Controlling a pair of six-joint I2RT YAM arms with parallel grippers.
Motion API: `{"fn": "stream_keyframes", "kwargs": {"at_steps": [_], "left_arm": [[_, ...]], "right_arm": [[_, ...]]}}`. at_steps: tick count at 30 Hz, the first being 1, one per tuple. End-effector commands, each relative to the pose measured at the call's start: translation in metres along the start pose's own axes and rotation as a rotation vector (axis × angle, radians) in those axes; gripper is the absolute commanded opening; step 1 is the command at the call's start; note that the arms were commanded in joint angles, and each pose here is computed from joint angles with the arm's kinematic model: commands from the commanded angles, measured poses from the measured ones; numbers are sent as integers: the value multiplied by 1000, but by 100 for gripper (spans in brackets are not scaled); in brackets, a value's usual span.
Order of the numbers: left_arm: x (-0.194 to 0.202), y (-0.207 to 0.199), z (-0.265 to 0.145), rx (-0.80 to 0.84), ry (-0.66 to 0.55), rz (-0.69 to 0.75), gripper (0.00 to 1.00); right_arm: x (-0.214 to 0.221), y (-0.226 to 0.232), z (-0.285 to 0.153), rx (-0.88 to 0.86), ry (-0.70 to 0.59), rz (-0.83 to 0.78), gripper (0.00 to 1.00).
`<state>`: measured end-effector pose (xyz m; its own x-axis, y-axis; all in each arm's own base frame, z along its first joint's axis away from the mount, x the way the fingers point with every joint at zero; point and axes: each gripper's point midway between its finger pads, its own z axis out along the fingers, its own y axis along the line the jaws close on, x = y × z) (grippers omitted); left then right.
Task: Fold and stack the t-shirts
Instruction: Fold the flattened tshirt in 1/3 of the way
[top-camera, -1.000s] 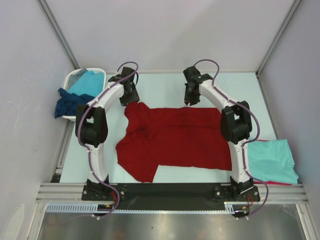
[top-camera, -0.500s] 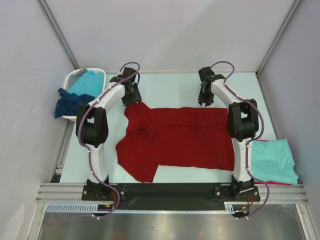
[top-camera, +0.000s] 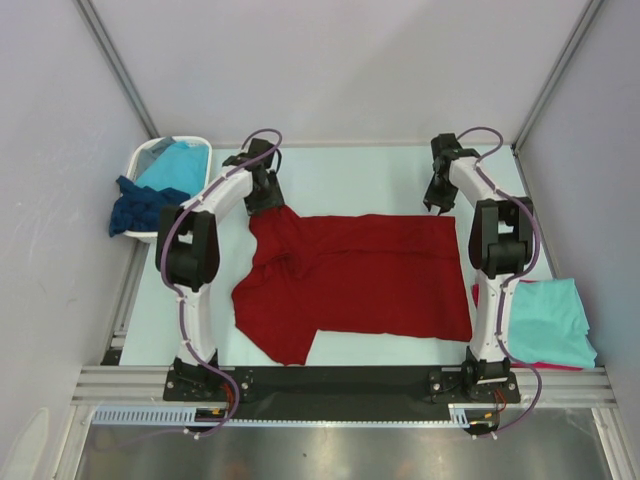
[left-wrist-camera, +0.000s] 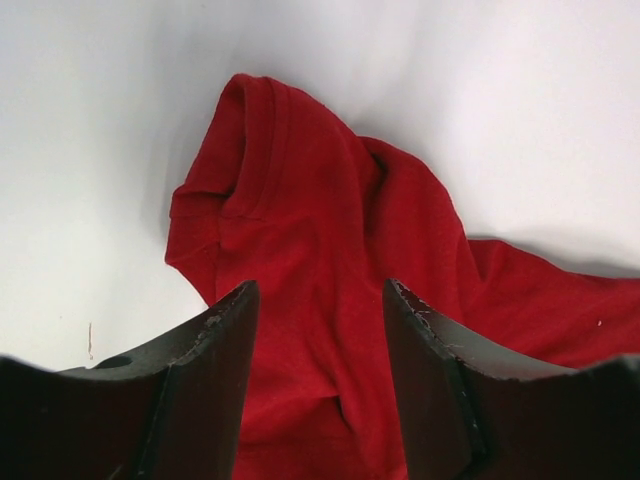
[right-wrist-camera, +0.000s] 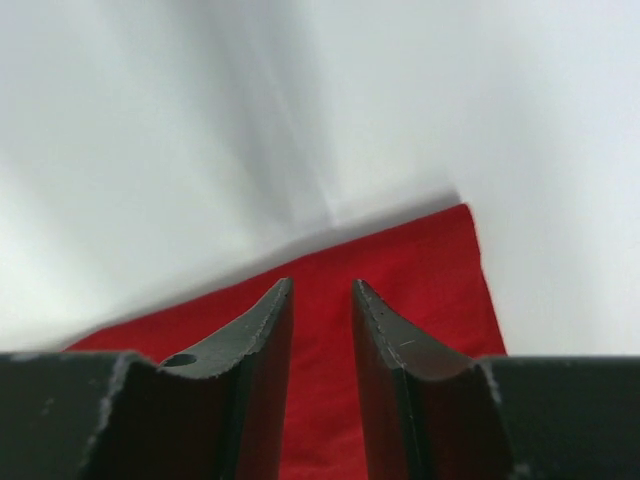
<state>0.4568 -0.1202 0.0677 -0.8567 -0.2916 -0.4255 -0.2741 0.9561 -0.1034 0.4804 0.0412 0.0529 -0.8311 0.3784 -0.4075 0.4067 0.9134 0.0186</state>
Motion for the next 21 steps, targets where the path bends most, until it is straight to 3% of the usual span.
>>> {"fn": "stream_keyframes", "kwargs": {"at_steps": [1,7,13,17,21], "left_arm": [[-13,-5,-3,32,-27,8,58],[-12,-3,1,24,-20,4,58],[-11,-1,3,17,-17,4,59],[-11,-1,5,15,-15,1,59],[-10,-1,7,15,-9,2,59]], "right_arm": [[0,3,12,4,13,18,36],[5,0,24,20,32,19,47],[7,1,32,14,52,20,47],[11,2,37,11,68,16,38],[14,3,39,6,77,19,13]]}}
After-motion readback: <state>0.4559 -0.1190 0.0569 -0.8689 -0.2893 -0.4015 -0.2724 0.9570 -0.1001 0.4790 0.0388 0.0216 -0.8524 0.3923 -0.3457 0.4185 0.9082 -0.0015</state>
